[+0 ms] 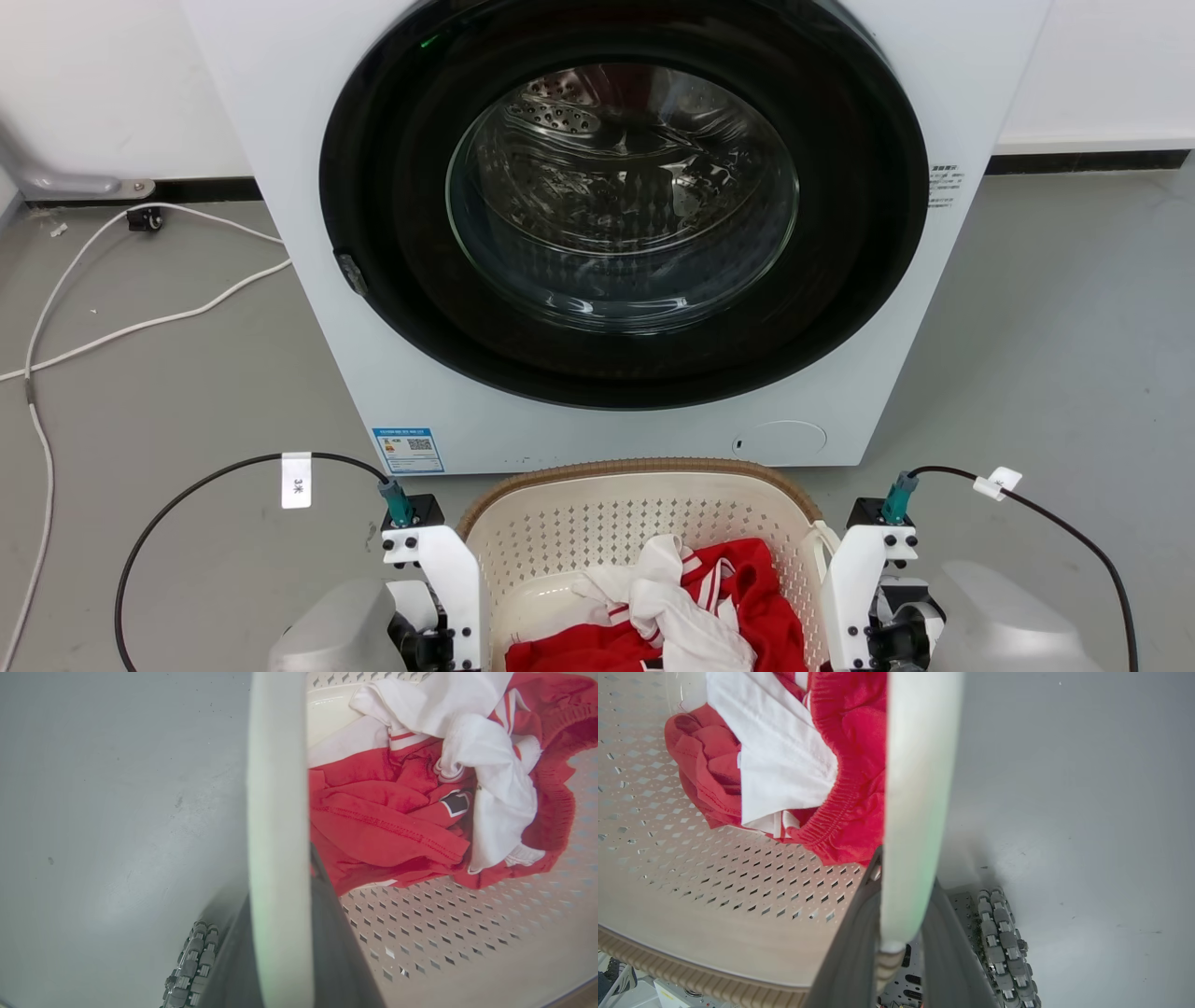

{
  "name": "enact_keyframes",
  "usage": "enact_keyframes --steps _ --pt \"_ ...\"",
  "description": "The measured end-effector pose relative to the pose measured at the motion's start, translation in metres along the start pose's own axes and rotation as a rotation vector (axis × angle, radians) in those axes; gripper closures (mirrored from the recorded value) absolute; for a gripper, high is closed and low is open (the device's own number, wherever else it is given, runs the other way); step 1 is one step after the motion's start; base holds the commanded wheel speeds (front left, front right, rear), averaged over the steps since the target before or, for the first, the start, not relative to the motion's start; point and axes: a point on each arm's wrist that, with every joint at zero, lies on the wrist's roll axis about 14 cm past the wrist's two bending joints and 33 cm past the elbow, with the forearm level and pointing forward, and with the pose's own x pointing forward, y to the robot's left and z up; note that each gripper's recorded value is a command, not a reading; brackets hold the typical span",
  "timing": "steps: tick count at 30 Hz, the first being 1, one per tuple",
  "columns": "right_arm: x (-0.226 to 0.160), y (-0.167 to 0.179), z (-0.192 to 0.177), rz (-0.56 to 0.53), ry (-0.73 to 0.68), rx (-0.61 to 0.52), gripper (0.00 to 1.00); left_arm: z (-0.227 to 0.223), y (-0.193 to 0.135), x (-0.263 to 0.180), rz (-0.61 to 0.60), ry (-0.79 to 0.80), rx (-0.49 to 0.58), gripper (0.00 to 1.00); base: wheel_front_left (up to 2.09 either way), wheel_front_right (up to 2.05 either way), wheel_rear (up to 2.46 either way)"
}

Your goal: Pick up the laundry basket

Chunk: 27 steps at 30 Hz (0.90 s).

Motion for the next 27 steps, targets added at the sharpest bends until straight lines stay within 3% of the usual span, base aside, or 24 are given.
enact_keyframes --steps 27 --pt "0.0024 0.0021 0.0014 0.002 -0.005 -0.009 1.0 -0.0022 0.0025 0.0004 0.0 -0.005 -0.017 1.0 0.0 0.0 0.0"
